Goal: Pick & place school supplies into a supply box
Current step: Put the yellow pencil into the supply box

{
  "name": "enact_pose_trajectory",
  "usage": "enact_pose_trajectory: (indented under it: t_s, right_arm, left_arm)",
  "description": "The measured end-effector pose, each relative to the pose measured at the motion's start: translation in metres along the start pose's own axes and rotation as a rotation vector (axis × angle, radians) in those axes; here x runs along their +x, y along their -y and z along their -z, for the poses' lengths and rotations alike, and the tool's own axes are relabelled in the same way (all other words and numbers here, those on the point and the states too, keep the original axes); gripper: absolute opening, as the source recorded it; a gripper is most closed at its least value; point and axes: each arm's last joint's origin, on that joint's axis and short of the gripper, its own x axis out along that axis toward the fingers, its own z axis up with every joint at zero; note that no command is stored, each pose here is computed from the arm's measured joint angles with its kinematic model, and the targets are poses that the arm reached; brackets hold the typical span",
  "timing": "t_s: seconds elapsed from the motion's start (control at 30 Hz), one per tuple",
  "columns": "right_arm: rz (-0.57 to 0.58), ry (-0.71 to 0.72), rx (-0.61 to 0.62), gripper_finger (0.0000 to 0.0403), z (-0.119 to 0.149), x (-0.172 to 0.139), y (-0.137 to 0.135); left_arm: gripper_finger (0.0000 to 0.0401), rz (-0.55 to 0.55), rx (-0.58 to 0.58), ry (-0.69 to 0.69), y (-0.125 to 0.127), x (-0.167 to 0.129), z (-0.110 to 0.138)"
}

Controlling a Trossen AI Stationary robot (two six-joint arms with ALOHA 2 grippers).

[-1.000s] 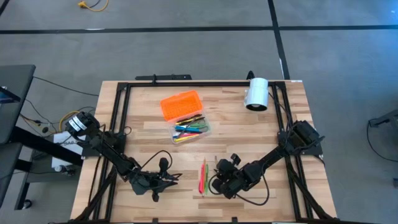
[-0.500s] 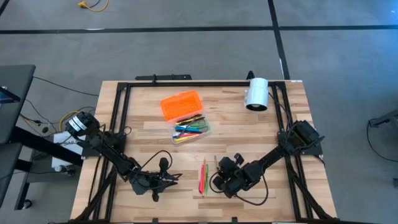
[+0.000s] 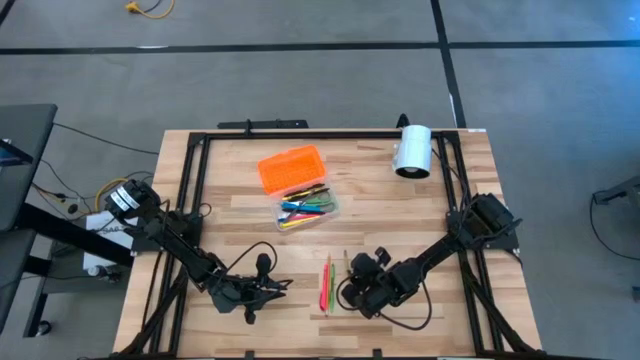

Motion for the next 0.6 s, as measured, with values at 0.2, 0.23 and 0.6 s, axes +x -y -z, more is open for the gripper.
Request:
enact_pose_trajectory:
  t_s: [0.2,0.23,0.6]
  right_arm:
    - [-0.040,0.016,-0.010,0.0102,-0.0018,-0.0001,-0.0045]
    - [-0.040,0.015,-0.011,0.0102,-0.0018,-0.0001,-0.0044]
    - [-0.035,0.010,-0.010,0.0102,-0.0015,0.0000,-0.0038]
  left_arm:
    - [0.0061,0.000,0.000,0.000,0.0000,0.0000,0.0000]
    - [0.0061,0.000,0.000,0.000,0.0000,0.0000,0.0000]
    - [0.0061,-0.001,0.000,0.000,0.0000,0.0000,0.0000]
